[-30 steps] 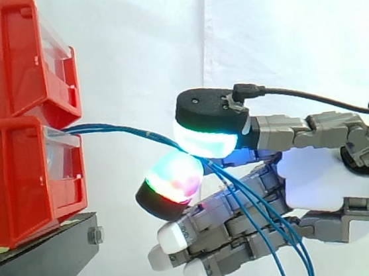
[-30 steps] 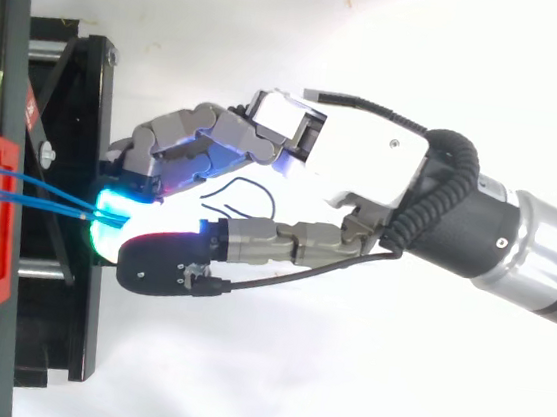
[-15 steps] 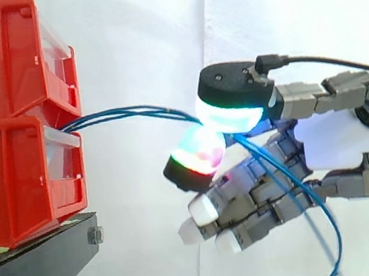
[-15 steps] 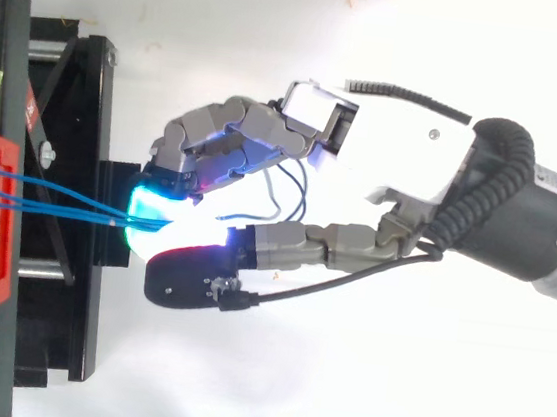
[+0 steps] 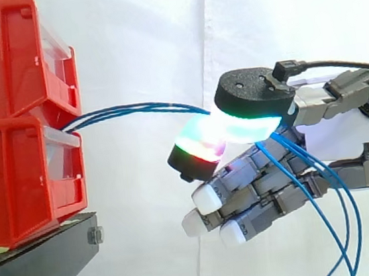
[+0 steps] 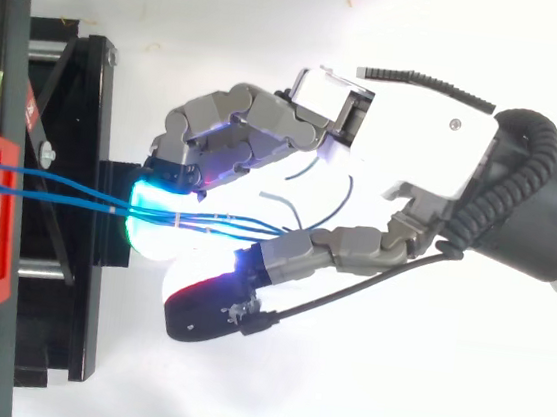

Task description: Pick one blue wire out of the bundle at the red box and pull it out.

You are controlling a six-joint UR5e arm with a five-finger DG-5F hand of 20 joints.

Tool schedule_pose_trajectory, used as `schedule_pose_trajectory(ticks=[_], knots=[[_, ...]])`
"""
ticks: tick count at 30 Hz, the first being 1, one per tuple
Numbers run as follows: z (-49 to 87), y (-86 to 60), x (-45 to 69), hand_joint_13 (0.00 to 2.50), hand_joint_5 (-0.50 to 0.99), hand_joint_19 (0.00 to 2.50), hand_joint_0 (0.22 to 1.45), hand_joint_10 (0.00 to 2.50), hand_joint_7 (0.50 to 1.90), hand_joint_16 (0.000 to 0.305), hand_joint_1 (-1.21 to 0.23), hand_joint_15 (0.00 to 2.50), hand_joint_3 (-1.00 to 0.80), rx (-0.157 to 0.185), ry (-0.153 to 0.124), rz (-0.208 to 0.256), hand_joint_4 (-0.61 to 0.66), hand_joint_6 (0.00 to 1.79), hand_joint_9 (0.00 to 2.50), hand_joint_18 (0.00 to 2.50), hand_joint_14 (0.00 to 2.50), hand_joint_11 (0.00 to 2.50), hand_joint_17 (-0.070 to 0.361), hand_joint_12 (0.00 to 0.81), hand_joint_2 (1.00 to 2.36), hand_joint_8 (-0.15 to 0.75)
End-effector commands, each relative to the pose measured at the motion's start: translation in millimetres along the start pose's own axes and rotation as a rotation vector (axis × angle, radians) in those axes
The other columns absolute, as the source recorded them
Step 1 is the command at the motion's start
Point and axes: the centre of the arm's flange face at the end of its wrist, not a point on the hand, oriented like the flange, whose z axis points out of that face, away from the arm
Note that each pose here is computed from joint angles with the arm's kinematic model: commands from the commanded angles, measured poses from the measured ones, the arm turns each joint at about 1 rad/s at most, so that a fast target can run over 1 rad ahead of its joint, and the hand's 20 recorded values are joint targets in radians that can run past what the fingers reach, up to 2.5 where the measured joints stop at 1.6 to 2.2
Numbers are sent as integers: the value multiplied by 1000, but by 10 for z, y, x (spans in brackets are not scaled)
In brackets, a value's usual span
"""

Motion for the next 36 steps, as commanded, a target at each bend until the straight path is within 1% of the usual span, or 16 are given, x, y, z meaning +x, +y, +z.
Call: schedule_pose_trajectory(ticks=[1, 2, 4, 8, 11, 13, 14, 16, 18, 21, 25, 26, 28, 30, 36], knots=[[2, -1, 3, 552, -167, 313, 543, 10, 1041, 55, -796, 157, -500, 0, 0, -1, 302, 891, 841, 628, 5, 428, 125, 448, 1000, 401], [2, -1, 3, 553, -167, 310, 532, 10, 1038, 56, -776, 163, -500, 0, 0, -1, 301, 891, 840, 631, 5, 426, 126, 452, 1000, 405], [5, -3, -8, 558, -168, 306, 475, 10, 1013, 61, -688, 163, -500, 0, -1, -1, 305, 894, 839, 652, 5, 431, 137, 479, 1000, 422], [0, 0, -11, 560, -169, 312, 432, 9, 993, 66, -602, 169, -500, 0, -1, -1, 305, 896, 843, 661, 5, 429, 148, 501, 1000, 440], [0, 0, -11, 548, -170, 311, 438, 9, 973, 65, -561, 169, -500, 0, -1, -1, 291, 896, 840, 654, 5, 420, 147, 495, 1000, 439], [-2, -8, 3, 539, -166, 325, 467, 11, 1000, 62, -531, 167, -500, 1, 0, -2, 275, 890, 841, 631, 5, 419, 140, 479, 1000, 427], [4, 7, -11, 538, -166, 326, 470, 11, 1004, 62, -520, 169, -500, -1, -2, 0, 274, 889, 848, 628, 5, 413, 139, 478, 1000, 426], [1, -10, -8, 534, -162, 329, 484, 12, 1021, 61, -452, 174, -474, 2, -1, -2, 261, 887, 850, 617, 6, 415, 137, 471, 1002, 415], [4, 7, -11, 531, -161, 342, 495, 10, 1015, 60, -445, 175, -453, -1, -2, -2, 252, 887, 855, 606, 6, 412, 134, 465, 1003, 411], [7, 5, -22, 526, -158, 350, 523, 10, 1029, 57, -466, 173, -404, -1, -3, -4, 247, 883, 868, 590, 6, 417, 129, 453, 1007, 407], [8, -6, -19, 538, -149, 345, 544, 11, 1062, 55, -570, 176, -272, 1, -3, -3, 242, 884, 892, 597, 6, 424, 124, 444, 1014, 404], [6, -5, -34, 540, -148, 347, 545, 12, 1073, 55, -592, 176, -257, 1, -6, -3, 243, 884, 893, 601, 6, 429, 124, 446, 1014, 405], [7, 4, -23, 545, -146, 346, 543, 11, 1077, 55, -631, 177, -223, 0, -5, -2, 243, 885, 897, 601, 6, 429, 124, 447, 1015, 406], [7, 3, -28, 556, -142, 330, 543, 10, 1073, 59, -662, 169, -216, 1, -9, 0, 252, 888, 910, 629, 6, 425, 132, 465, 1014, 422], [4, -14, -25, 546, -144, 335, 545, 10, 1067, 58, -715, 177, -242, 3, -8, -2, 251, 889, 913, 613, 6, 431, 130, 461, 1013, 414]])
